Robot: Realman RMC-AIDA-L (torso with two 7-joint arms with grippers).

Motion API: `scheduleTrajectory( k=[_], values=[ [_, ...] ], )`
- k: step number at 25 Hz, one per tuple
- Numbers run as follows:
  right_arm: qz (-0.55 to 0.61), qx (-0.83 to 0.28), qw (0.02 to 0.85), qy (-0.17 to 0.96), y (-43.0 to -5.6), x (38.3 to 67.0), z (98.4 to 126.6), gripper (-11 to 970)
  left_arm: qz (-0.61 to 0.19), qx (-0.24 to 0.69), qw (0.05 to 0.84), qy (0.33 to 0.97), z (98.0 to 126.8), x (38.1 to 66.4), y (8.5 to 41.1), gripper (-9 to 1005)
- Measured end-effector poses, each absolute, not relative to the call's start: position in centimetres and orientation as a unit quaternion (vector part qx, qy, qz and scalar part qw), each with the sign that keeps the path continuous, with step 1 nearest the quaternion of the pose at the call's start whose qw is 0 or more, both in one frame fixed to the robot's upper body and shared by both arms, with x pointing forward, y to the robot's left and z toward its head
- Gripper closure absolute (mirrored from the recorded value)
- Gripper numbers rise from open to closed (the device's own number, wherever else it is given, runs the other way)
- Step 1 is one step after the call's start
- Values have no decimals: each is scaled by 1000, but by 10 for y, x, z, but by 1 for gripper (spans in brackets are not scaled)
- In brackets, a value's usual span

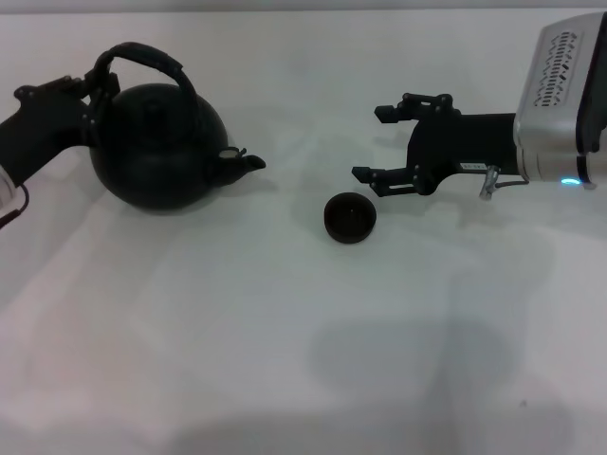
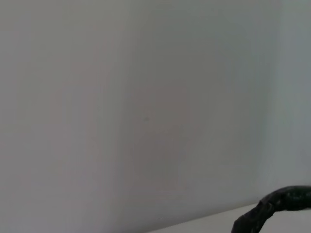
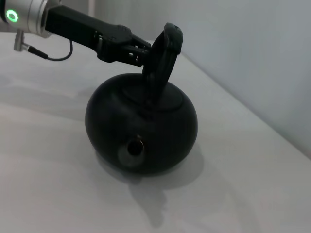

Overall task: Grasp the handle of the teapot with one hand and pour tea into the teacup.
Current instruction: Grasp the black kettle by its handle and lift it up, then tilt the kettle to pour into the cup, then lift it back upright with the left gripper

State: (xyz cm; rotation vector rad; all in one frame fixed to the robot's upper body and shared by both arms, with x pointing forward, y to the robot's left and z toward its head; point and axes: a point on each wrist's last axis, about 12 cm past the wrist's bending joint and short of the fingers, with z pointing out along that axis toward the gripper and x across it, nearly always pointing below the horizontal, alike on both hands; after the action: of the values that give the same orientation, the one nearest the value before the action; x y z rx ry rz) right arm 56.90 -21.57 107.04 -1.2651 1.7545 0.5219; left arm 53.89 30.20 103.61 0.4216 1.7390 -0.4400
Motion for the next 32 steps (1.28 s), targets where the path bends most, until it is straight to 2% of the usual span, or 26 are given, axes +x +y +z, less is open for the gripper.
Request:
scheduleTrajectory(
  k=[5, 12, 32],
  values=[
    [207, -486, 469, 708, -226, 569, 1071, 83, -214, 214, 582, 755, 1061, 552, 294, 866],
    [197, -445, 502, 715, -247, 572, 1076, 83, -196, 259, 565, 758, 1092, 556, 273, 866],
    [223, -281, 615, 702, -315, 570, 1107, 84, -131, 321, 517, 783, 1141, 557, 241, 865]
  ],
)
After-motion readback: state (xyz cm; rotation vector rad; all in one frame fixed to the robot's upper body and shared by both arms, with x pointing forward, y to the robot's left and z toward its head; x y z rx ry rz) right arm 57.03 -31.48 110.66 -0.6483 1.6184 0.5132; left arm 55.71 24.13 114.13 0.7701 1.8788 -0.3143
